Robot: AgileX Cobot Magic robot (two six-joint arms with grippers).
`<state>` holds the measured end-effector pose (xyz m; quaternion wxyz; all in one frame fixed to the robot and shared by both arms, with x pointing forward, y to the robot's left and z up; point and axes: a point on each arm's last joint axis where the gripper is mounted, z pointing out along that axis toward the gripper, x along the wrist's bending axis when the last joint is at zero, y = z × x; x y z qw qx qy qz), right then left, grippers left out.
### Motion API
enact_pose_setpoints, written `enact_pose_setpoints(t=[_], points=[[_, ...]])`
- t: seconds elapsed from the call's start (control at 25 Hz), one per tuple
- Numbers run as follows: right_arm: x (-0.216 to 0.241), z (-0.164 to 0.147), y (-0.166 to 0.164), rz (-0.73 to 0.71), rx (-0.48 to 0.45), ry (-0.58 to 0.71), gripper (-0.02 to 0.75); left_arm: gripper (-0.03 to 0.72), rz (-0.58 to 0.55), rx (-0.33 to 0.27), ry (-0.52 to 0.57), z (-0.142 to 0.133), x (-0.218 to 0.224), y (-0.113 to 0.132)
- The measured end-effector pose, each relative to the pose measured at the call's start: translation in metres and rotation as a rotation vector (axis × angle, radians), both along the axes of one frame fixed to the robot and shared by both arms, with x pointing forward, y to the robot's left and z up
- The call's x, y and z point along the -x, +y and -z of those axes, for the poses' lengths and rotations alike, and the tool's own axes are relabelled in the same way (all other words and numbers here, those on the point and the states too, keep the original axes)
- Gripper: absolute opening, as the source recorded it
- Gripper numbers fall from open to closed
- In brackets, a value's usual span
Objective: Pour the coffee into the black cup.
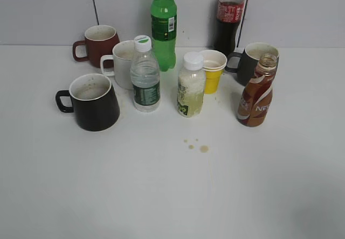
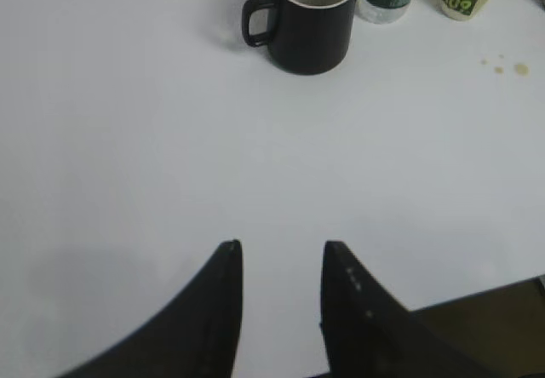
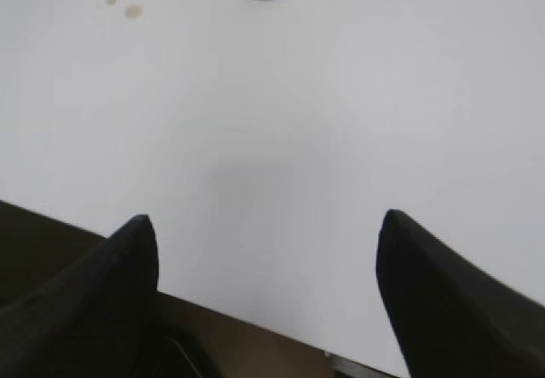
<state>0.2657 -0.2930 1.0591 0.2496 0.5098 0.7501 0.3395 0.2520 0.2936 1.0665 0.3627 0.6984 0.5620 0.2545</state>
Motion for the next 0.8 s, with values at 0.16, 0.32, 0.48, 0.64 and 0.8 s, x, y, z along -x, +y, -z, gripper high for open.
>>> enact_pose_setpoints(t=[0.16,0.32,0.48,0.64,0.8], points=[[0.0084,0.0008,-0.0039,-0.011,-0.016,-0.069,0.594,0.243,0.013,-0.014,-0.036,0.0040,-0.0054,-0.0010],[0.0081,0.0041,-0.0016,-0.042,-0.017,-0.082,0.594,0.242,0.014,-0.017,-0.043,0.0048,-0.0065,-0.0011],[0.0079,0.0035,-0.0004,-0.057,-0.019,-0.092,0.594,0.242,0.015,-0.018,-0.046,0.0046,-0.0066,-0.0011],[0.0078,0.0032,-0.0003,-0.058,-0.019,-0.095,0.594,0.242,0.015,-0.017,-0.046,0.0046,-0.0066,-0.0011],[0.0076,0.0030,-0.0002,-0.058,-0.021,-0.098,0.593,0.242,0.015,-0.018,-0.046,0.0046,-0.0066,-0.0010]])
